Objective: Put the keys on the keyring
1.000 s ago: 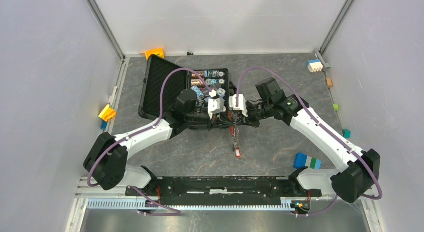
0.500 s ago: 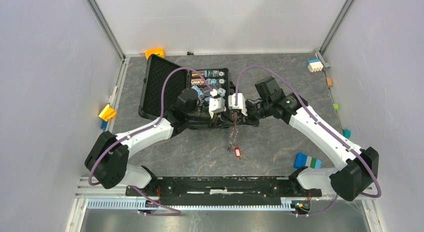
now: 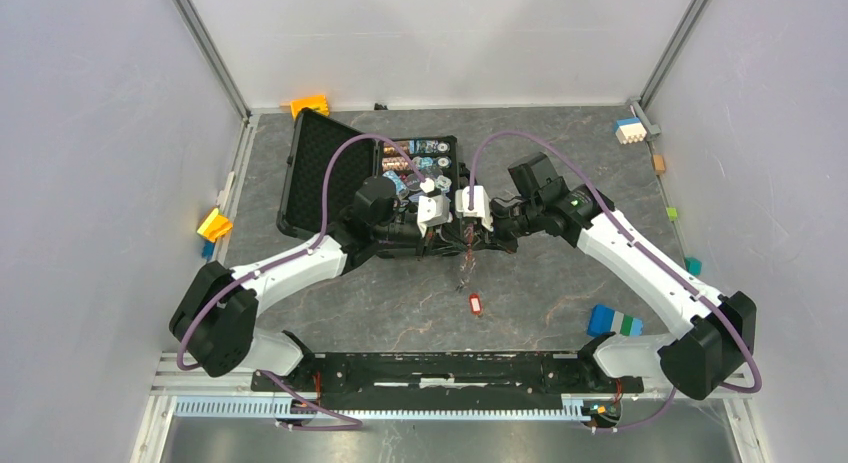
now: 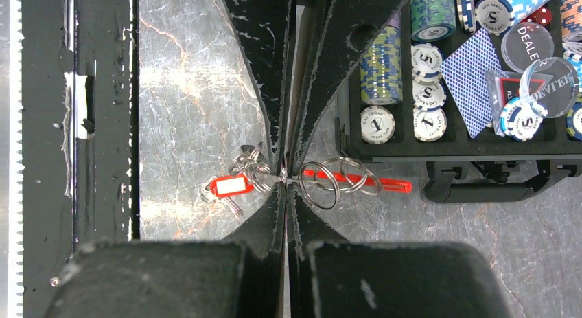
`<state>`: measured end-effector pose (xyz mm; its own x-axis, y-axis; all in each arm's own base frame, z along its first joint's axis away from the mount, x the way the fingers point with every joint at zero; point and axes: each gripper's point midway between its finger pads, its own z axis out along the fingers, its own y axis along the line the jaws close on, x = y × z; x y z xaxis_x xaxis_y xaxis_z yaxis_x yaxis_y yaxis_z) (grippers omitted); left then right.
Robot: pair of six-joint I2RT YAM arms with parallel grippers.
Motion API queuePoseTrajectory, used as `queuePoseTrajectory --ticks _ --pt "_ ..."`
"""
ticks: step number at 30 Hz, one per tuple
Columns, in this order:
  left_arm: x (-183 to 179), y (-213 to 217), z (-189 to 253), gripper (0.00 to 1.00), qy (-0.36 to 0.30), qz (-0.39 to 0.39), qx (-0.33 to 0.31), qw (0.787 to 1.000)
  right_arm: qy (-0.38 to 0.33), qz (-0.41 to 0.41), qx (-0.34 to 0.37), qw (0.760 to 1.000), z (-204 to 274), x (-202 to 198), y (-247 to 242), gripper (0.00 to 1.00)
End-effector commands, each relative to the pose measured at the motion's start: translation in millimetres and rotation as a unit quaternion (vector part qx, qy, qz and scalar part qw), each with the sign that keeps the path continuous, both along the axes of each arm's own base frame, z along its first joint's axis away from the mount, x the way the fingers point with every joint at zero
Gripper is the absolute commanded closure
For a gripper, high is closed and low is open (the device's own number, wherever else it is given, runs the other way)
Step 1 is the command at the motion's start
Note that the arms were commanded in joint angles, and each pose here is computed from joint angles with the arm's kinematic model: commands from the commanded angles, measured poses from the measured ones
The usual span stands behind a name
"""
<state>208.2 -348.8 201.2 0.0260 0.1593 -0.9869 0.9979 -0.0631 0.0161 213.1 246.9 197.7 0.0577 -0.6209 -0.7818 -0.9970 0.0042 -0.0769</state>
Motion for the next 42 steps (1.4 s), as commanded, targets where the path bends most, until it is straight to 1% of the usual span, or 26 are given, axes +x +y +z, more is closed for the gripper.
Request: queuePoseTrajectory --ticks 1,6,22,27,42 --pt "-0.5 -6.5 17.8 0.89 -0.033 -0.02 -0.019 0.999 -0.02 0.006 0.027 0.999 22.3 5.2 10.1 1.0" --pt "-1.6 -7.1 17.0 0.98 -0.029 -0.024 -0.019 0.999 -0.019 0.005 0.03 0.999 23.3 5.1 10.7 1.0" --pt "-6.8 -5.0 13.4 0.98 -0.021 -0.028 -0.023 0.999 -0.026 0.001 0.044 0.999 30.5 6.0 12.9 1.0" --pt "-7.0 -5.7 13.6 0.94 -0.022 -0.032 -0.021 0.999 -0.027 0.001 0.043 0.999 30.5 6.1 12.2 1.0" --pt "-7.1 -6.1 10.8 0.88 -0.02 -0.036 -0.017 0.999 -0.026 0.002 0.048 0.999 33.8 4.7 12.6 1.0"
